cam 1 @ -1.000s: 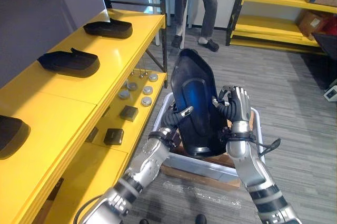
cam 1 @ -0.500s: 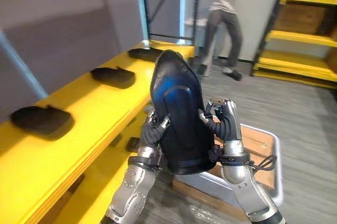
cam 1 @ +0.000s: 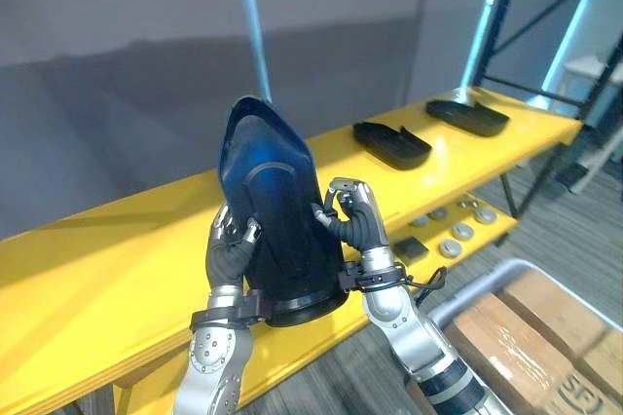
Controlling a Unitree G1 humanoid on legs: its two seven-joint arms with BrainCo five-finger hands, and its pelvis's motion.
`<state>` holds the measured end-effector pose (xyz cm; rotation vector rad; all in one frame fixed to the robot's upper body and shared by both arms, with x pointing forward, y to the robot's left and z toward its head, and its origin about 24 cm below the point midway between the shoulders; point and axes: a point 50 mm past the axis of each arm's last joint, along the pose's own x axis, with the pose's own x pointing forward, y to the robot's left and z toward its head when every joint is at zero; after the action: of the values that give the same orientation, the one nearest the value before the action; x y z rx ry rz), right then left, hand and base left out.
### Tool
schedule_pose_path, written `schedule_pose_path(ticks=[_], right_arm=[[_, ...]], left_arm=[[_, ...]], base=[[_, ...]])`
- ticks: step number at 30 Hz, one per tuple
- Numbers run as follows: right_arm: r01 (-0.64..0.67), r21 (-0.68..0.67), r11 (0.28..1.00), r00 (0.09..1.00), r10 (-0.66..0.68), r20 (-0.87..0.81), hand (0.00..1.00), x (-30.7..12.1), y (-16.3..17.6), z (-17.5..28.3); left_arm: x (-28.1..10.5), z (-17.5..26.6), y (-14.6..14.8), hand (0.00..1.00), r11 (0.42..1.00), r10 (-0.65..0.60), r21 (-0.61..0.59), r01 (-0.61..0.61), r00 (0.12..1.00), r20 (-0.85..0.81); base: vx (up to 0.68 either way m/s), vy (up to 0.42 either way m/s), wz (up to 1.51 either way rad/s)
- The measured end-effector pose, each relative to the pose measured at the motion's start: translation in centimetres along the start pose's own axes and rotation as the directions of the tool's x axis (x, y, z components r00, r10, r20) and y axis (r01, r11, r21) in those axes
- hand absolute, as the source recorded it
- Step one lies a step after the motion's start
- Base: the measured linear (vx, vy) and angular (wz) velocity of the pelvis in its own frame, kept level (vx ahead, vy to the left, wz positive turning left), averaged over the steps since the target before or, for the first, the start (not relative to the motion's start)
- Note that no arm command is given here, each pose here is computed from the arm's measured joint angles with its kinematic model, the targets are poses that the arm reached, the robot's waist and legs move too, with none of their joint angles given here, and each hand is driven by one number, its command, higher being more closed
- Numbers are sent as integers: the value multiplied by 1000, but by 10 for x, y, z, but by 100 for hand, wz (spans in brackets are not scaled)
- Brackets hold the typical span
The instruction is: Walk over and take plastic housings, then place them on the shelf
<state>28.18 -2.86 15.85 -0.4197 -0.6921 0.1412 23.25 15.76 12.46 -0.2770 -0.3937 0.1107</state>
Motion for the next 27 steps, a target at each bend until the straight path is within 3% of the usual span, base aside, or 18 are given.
schedule_pose_path(ticks=[2, 3, 7, 13, 17, 21, 27], right_arm=[[-12, 1, 1000, 1000, 12, 28, 100, 6, 1, 5], [-19, 1, 1000, 999, 18, 45, 0, 9, 2, 8], [-27, 35, 999, 997, 24, 66, 0, 12, 2, 12], [-86, 234, 968, 996, 84, 18, 0, -4, 5, 9], [-97, 272, 957, 992, 114, -47, 0, -14, 2, -5], [-37, 268, 963, 994, 62, -87, 0, -15, -11, -14], [116, 332, 936, 993, -103, -56, 0, -5, -25, 4]], left_arm=[[1, 5, 2, 100, 1000, 18, -1, -18, 1000, 24], [1, 7, 3, 100, 1000, 26, -6, -26, 999, 40], [2, 12, 5, 100, 999, 32, -7, -32, 997, 75], [5, 20, 13, 100, 999, 42, 18, -45, 993, 113], [16, 26, -1, 100, 1000, -2, -19, 5, 988, 157], [29, 19, -19, 100, 997, -69, -18, 72, 984, 162], [34, 3, 1, 100, 986, 14, 160, -33, 993, 117]], base=[[109, -65, 157], [98, -100, 126], [48, -157, 157], [91, -199, 71], [111, -137, 84], [64, 3, 79], [29, 69, 9]])
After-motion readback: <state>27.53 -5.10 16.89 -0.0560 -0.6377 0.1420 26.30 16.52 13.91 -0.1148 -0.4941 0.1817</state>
